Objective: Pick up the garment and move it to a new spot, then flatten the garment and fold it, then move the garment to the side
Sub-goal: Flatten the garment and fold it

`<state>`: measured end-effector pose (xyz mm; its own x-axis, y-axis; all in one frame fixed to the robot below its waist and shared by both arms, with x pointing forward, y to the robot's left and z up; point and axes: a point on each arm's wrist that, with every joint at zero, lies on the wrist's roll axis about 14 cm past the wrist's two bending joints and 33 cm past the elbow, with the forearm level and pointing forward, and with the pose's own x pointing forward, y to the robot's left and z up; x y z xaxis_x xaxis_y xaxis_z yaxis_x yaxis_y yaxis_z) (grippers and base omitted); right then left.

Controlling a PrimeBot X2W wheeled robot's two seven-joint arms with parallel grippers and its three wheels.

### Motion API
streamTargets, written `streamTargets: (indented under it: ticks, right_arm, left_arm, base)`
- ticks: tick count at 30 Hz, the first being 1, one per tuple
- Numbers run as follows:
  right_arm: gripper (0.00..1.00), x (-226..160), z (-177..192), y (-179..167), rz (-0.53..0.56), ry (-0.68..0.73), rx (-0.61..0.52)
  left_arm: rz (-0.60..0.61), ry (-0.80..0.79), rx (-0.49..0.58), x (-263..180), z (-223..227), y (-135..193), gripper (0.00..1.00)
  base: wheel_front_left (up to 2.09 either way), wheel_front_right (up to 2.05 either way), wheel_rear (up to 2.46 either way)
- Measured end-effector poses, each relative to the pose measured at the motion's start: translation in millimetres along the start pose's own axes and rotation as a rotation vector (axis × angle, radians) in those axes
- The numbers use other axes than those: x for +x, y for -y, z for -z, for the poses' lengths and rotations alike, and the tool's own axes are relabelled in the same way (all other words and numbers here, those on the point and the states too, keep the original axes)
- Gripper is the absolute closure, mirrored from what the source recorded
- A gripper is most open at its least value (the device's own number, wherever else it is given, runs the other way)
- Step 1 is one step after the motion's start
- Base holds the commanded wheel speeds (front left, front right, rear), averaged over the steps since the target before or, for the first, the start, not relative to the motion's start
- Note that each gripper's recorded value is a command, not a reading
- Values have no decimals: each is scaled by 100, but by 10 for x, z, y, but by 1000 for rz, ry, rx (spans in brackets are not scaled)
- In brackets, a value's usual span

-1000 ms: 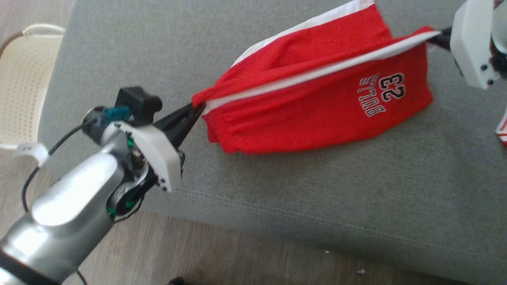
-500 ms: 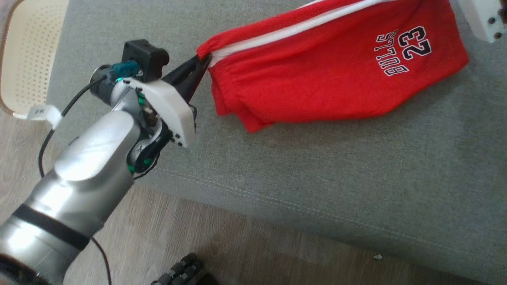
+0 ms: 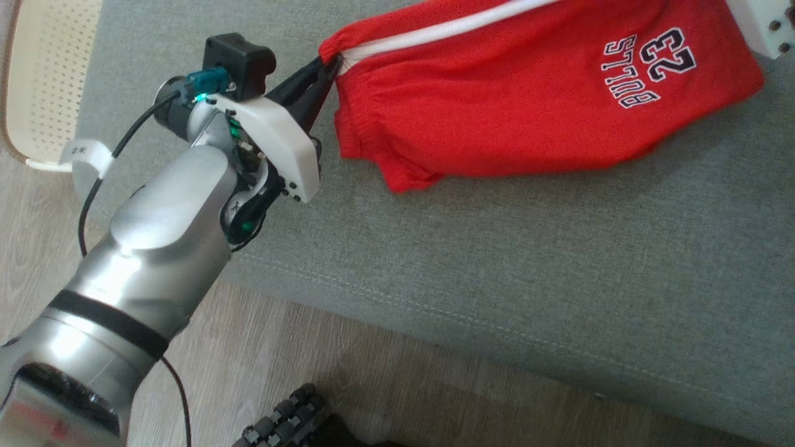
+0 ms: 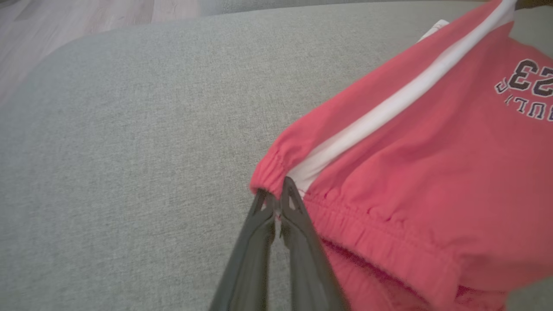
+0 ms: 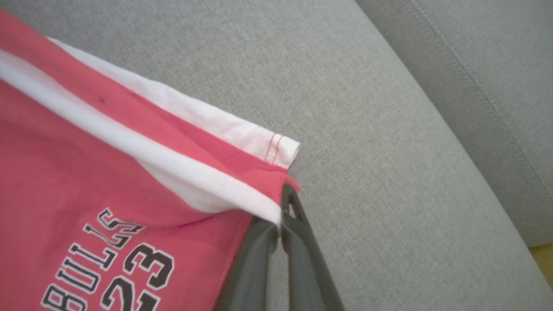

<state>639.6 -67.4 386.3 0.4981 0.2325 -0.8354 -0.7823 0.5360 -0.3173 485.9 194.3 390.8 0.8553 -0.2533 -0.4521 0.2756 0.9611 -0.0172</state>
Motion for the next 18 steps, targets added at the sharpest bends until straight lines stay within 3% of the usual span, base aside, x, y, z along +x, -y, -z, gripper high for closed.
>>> streamTargets:
  ticks: [1, 2, 3, 13, 18]
  right_arm:
    - [42, 18, -13, 12, 5, 15, 0]
    - [0, 33, -38, 29, 11, 34, 1]
    - [0, 43, -64, 41, 16, 49, 2]
    - [0, 0, -165, 201, 76, 144, 15]
    - [0, -248, -428, 315, 121, 343, 69]
  left_arm:
    - [-5, 4, 1, 12, -7, -12, 97]
    - [-9, 4, -4, 25, -8, -20, 20]
    - [-14, -1, -11, 36, 5, -26, 0]
    - [-51, 40, -25, 44, -31, -106, 0]
    - [-115, 174, -85, -2, -393, -195, 0]
  base:
    - [0, 0, 0]
    - [0, 0, 0]
    - [0, 0, 0]
    - [0, 0, 0]
    - [0, 0, 0]
